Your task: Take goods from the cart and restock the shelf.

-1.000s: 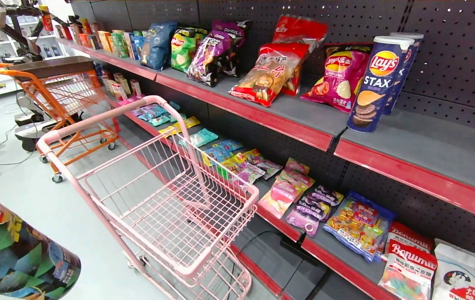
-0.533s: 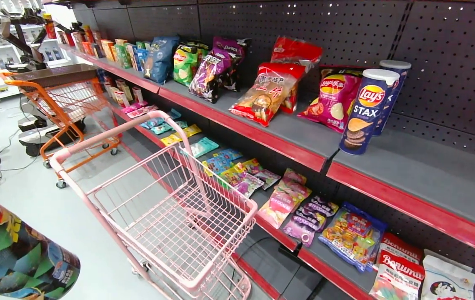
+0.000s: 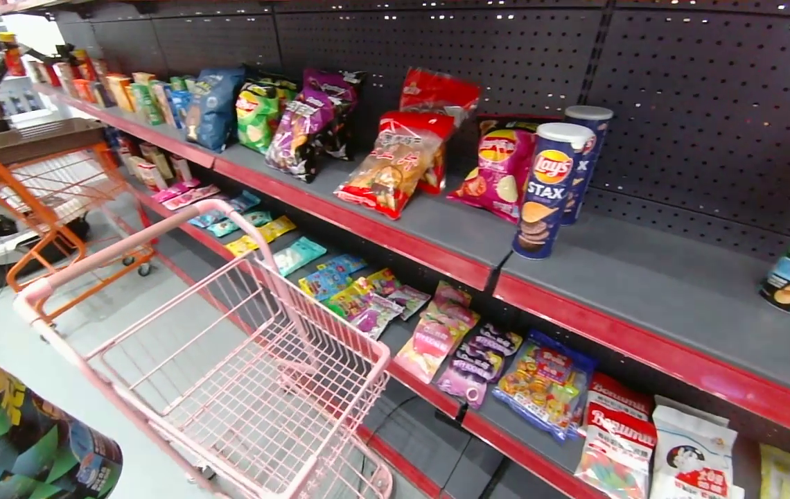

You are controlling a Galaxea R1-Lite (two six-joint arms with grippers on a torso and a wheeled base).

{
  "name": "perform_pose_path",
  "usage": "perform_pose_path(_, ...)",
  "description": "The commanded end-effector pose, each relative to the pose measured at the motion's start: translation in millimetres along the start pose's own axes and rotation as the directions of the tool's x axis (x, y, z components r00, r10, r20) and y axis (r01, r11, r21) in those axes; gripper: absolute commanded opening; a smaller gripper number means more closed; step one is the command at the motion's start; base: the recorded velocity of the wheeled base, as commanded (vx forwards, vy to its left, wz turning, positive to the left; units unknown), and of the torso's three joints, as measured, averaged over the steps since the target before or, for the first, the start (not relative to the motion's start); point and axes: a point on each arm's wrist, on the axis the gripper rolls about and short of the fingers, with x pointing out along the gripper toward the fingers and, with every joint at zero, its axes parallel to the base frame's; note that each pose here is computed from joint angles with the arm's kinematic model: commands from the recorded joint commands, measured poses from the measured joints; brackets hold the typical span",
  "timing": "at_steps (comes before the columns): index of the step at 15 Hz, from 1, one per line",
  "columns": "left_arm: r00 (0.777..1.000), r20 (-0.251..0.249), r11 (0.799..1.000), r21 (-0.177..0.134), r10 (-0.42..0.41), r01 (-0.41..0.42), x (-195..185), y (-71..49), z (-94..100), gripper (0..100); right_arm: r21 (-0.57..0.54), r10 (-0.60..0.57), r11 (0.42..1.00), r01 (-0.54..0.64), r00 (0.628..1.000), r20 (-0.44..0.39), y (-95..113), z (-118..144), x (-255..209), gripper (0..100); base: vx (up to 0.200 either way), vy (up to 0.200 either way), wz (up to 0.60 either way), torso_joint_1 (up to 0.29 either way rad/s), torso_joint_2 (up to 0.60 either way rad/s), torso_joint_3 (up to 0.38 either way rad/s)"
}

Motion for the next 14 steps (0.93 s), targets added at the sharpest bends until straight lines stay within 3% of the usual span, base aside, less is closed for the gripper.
perform_pose_path(1,1.000,-0.015,0.999,0.032,0.006,-0.005,-3,-0.7,-3.8,0,0.000,0.001,1.000,-0.001,1.000,-0.001,0,0,0,100,0.000,0.000,-0.60,0.017,0.01,-0.002)
perform_pose_path(6,0.998,-0.030,0.997,0.055,0.056,-0.054,-5,-0.4,-9.2,0,0.000,0.001,1.000,-0.001,1.000,-0.001,0,0,0,100,0.000,0.000,-0.60,0.004,0.00,0.001)
perform_pose_path(7,0.998,-0.030,0.995,0.089,0.057,-0.054,-4,-0.3,-9.1,0,0.000,0.001,1.000,-0.001,1.000,0.001,0,0,0,100,0.000,0.000,-0.60,0.007,0.00,0.007)
perform_pose_path(10,0.998,-0.030,0.990,0.125,0.063,-0.059,-4,0.0,-8.7,0,0.000,0.001,1.000,-0.001,1.000,-0.001,0,0,0,100,0.000,0.000,-0.60,-0.001,0.01,0.001)
perform_pose_path(11,0.996,-0.023,0.982,0.171,0.080,-0.075,-4,0.4,-5.7,0,0.000,0.001,1.000,-0.001,1.000,-0.001,0,0,0,100,0.000,0.000,0.00,0.000,0.00,0.000)
perform_pose_path(14,0.996,-0.009,0.977,0.194,0.089,-0.085,-4,1.0,2.0,0,0.000,0.001,1.000,-0.001,1.000,-0.001,0,0,0,100,0.000,0.000,0.00,0.000,0.00,0.000)
